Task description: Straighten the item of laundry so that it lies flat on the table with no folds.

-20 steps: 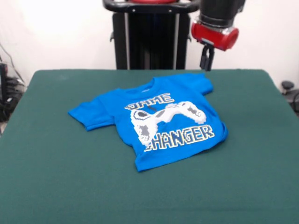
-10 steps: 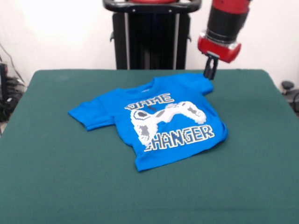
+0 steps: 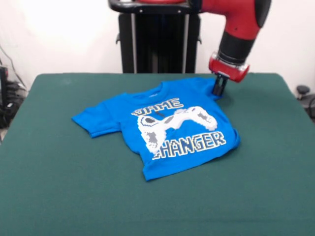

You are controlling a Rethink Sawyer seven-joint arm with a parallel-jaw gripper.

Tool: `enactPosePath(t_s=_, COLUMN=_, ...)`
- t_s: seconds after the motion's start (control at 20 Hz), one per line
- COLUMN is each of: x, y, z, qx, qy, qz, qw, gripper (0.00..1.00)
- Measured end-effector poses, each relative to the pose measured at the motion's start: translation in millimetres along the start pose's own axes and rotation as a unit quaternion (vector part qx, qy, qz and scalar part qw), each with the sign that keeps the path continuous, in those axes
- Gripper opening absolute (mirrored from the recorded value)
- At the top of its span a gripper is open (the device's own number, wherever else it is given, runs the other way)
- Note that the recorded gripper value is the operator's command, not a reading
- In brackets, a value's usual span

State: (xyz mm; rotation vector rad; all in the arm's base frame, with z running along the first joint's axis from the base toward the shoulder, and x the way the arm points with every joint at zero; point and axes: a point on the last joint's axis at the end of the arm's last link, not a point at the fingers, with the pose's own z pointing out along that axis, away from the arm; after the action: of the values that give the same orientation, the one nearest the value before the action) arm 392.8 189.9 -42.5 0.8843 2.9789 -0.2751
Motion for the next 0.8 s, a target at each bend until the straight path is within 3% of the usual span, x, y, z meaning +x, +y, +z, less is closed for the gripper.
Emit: enactPosePath(t_s=0.8, x=-0.7, y=-4.7, z=-10.8, qx=-0.001, qy=-0.004, qz=0.004, qw=1.0, gripper=0.0)
